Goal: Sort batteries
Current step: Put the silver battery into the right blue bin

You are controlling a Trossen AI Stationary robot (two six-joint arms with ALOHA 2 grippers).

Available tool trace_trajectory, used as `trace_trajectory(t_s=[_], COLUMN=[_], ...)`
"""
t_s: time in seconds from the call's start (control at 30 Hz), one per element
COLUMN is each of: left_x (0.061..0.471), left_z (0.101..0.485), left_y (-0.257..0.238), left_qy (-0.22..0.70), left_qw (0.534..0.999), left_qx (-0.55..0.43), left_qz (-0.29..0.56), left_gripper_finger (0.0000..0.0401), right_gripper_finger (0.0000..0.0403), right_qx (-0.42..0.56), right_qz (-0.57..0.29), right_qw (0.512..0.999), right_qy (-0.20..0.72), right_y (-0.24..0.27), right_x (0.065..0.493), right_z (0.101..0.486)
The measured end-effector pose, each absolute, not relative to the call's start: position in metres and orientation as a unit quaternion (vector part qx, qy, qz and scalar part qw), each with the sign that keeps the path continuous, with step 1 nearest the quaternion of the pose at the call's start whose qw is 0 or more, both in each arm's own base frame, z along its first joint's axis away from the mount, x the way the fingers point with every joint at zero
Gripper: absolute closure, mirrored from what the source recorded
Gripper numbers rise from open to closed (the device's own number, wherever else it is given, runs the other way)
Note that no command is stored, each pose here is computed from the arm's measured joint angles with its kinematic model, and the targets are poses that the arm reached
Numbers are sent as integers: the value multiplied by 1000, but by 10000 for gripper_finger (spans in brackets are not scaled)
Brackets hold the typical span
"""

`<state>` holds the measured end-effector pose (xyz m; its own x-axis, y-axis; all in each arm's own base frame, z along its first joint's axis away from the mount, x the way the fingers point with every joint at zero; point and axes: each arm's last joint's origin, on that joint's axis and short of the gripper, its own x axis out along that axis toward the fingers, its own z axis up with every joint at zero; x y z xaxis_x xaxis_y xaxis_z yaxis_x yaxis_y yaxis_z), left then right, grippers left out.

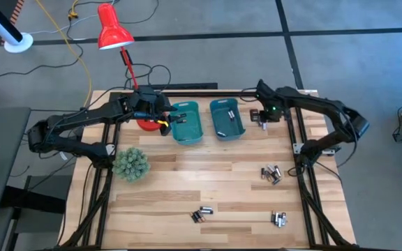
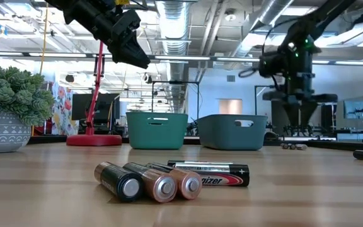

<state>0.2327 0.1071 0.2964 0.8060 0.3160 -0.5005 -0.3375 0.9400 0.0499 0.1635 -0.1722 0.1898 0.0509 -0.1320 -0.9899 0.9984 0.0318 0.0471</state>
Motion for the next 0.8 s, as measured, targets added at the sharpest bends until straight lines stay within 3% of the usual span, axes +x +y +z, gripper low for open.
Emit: trace_trajectory(t_s=[0.63,0.8], left_x=[233,233], left_z=[297,297], left_y=[107,108], left_qy=[259,260], left_qw=[950,949], left_qx=[-20,-19], left_qz=[173,177], left_gripper_finger=[223,223], right_gripper_finger=[287,317], right_qx=[489,483], right_qz=[-510,-505], right_qw=[515,513], right_qy=[485,498], right_y=[-180,-181], right_x=[160,161], right_z=[132,128])
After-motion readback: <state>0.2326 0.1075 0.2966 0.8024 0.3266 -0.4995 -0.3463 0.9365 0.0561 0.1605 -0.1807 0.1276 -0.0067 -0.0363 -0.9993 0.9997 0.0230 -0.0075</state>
